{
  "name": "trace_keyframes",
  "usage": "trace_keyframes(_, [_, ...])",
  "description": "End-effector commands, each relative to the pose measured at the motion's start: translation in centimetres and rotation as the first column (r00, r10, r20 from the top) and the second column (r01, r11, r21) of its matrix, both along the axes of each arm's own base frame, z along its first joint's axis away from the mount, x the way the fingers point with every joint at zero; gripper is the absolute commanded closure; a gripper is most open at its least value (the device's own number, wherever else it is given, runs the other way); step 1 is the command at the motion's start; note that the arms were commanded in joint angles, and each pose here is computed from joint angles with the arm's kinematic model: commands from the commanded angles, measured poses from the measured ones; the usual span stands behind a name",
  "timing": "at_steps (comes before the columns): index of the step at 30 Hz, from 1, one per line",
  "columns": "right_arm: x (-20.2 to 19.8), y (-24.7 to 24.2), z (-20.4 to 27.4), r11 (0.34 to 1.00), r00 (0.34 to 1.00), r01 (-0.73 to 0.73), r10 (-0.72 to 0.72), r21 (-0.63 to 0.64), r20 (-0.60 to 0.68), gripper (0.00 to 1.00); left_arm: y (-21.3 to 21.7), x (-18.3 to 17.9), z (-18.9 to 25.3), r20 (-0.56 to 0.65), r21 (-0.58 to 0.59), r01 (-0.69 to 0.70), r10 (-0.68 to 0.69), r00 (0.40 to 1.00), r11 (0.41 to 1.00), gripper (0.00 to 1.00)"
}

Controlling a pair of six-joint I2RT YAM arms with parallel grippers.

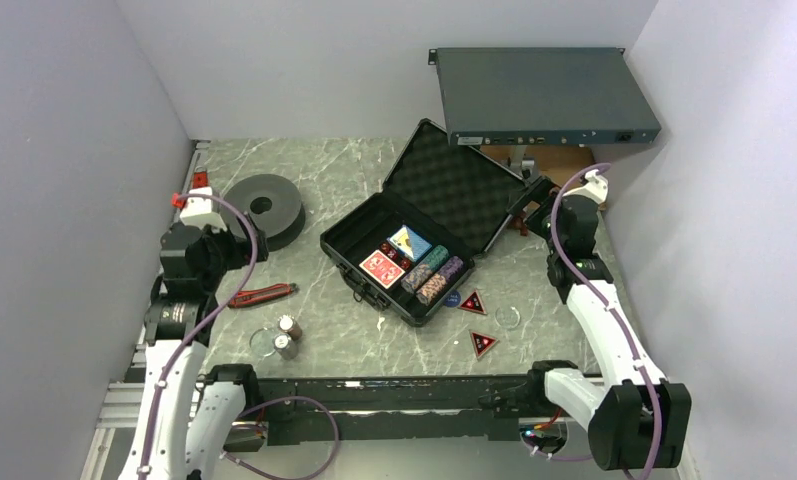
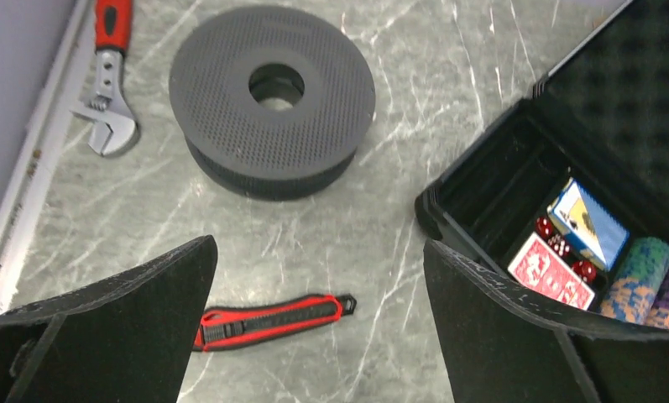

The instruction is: Pack up texas hold em set

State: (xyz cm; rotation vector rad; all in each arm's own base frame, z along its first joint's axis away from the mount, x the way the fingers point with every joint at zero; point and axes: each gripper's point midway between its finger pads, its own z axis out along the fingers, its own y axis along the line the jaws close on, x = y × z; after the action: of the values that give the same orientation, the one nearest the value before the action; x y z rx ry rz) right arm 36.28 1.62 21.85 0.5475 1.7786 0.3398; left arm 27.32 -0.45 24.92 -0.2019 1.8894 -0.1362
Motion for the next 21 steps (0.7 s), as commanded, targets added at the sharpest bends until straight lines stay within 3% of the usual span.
trace_keyframes(1, [-0.9, 0.4, 1.3, 0.999, 0.999, -0.001, 0.004, 0.05, -0.044, 0.0, -0.8, -1.5, -2.2, -0.025, 0.019, 0.067, -0.067, 0.997, 0.998, 0.0])
trace_keyframes(5, [-2.5, 1.2, 0.3, 0.996, 0.991, -0.02, 0.031, 0.09, -0.129, 0.0, -1.3, -1.7, -2.6, -0.022, 0.014, 0.091, -0.09, 0.996, 0.996, 0.0])
trace_keyframes(11, [-5.1, 2.3, 0.2, 0.991, 0.987, -0.089, 0.101, 0.099, -0.125, 0.0, -3.4, -1.5, -2.8, -0.047, -0.021, 0.21, -0.211, 0.976, 0.977, 0.0])
trace_keyframes(21, [-7.2, 4.1, -1.2, 0.978, 0.972, -0.102, 0.137, 0.18, -0.193, 0.0, -8.1, -2.2, -3.2, -0.05, -0.052, 0.442, -0.444, 0.895, 0.896, 0.08])
